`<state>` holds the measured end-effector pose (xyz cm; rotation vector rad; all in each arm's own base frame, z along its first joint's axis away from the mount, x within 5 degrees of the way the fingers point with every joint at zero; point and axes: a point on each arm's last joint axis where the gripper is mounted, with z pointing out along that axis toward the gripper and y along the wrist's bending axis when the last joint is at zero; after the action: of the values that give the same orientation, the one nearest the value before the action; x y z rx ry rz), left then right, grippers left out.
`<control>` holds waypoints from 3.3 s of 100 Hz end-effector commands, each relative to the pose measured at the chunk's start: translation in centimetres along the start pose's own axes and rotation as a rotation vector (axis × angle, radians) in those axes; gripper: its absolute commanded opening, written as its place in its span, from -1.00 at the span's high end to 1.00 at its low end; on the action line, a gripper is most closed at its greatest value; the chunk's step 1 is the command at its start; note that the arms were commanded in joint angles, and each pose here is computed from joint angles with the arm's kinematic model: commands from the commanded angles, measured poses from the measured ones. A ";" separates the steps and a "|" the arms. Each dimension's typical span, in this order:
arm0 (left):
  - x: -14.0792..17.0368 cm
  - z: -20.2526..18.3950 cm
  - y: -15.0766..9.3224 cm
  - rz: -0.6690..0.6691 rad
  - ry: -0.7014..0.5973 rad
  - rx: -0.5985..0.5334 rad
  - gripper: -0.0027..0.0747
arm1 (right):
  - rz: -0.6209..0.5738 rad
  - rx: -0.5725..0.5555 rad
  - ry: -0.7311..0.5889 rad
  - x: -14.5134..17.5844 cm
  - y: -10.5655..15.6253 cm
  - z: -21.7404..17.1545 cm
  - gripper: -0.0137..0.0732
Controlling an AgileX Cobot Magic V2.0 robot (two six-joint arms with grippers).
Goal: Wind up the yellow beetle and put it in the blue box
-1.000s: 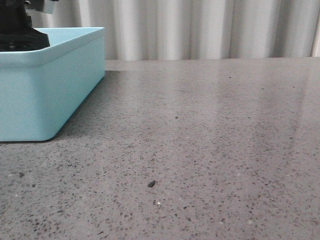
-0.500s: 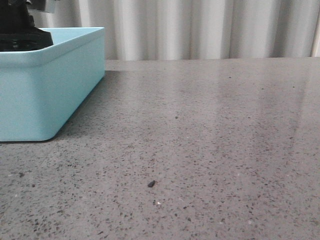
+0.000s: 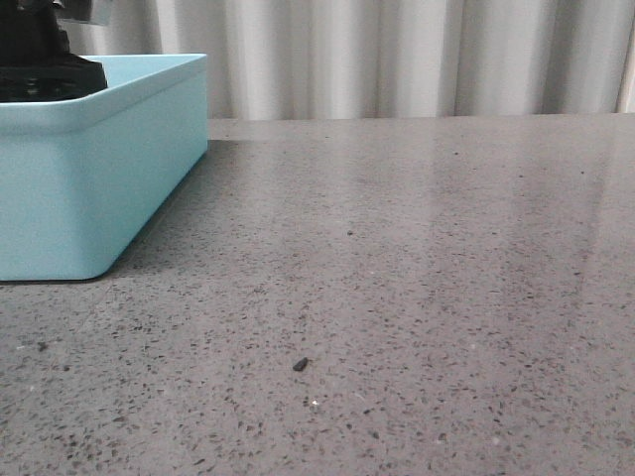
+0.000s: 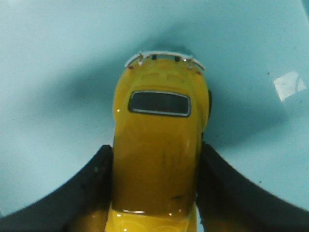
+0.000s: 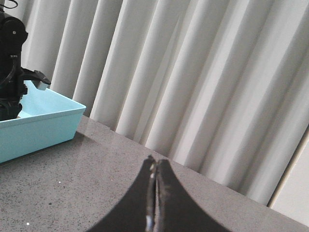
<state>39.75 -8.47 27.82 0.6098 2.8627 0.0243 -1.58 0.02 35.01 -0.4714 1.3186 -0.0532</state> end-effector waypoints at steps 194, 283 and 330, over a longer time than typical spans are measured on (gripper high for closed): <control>0.1 -1.7 0.2 -0.026 -0.021 -0.014 -0.69 | -0.017 0.057 -0.112 -1.4 -0.6 -0.5 0.83; 13.0 -30.0 -3.6 -0.037 -0.875 0.010 0.99 | -0.017 0.033 -0.062 -1.0 -0.4 -0.5 0.83; 30.4 -27.2 -7.2 -0.036 -1.068 -0.043 0.99 | -0.017 0.035 -0.066 -1.0 -0.4 -0.5 0.83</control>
<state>5.07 -2.31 49.56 0.4174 1.9136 -0.1839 -1.55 0.05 34.78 -0.4817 1.3427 -0.0514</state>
